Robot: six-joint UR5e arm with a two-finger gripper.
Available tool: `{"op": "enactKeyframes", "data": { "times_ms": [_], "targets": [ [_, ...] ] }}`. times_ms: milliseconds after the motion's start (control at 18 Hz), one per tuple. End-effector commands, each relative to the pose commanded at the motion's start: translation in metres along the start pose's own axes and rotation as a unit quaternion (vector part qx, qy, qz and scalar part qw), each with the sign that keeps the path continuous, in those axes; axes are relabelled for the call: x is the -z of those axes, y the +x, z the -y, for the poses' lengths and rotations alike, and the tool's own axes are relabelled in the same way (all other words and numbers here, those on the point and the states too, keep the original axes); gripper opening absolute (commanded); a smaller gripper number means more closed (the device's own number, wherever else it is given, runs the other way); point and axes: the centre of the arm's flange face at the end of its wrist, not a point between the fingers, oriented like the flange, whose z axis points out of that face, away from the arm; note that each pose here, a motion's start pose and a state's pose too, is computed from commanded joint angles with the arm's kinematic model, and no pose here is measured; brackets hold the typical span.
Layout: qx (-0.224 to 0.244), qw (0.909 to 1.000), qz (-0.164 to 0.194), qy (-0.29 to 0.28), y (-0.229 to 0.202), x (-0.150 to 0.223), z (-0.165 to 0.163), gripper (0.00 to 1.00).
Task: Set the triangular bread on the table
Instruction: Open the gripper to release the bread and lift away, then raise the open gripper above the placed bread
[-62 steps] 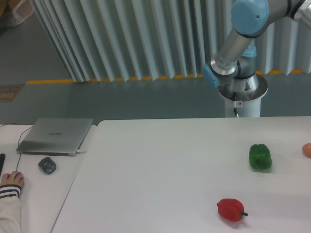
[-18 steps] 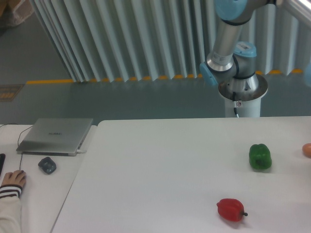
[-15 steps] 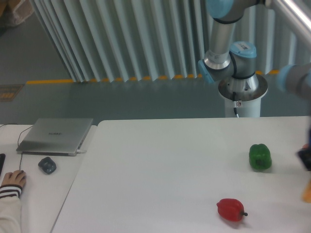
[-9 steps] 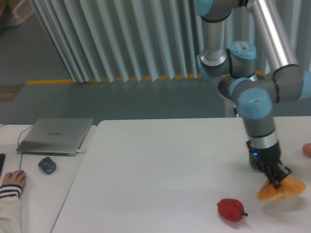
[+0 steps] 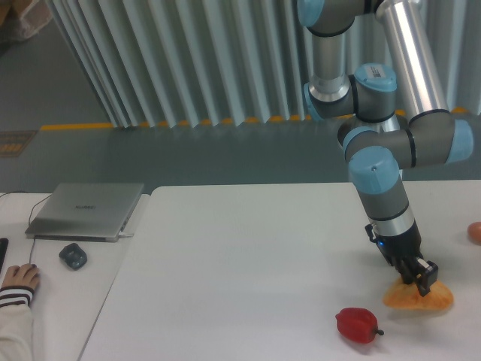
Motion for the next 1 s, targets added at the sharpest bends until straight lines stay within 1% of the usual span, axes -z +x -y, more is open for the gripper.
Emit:
{"op": "enactKeyframes", "data": {
  "times_ms": [111,222,278,333,444,667,833,889,1000],
  "targets": [
    [0.012,0.9998,-0.002,0.016,-0.016,0.009,-0.006,1.0],
    [0.001,0.9992,-0.038,0.011,-0.026,0.018,-0.017,1.0],
    [-0.03,0.9978,-0.058,0.013,-0.041,0.037,-0.028,1.0],
    [-0.06,0.9954,-0.073,0.018,-0.046,0.049,-0.032,1.0],
    [-0.101,0.9909,-0.086,0.023,-0.059,0.058,-0.044,1.0],
    [-0.163,0.9821,-0.091,0.025,-0.066,0.057,-0.055,1.0],
    [-0.198,0.974,-0.107,0.024,-0.079,0.051,-0.073,1.0],
    [-0.205,0.9723,-0.109,0.027,-0.081,0.051,-0.077,1.0],
    [-0.207,0.9718,-0.109,0.029,-0.084,0.05,-0.081,1.0]
  ]
}}
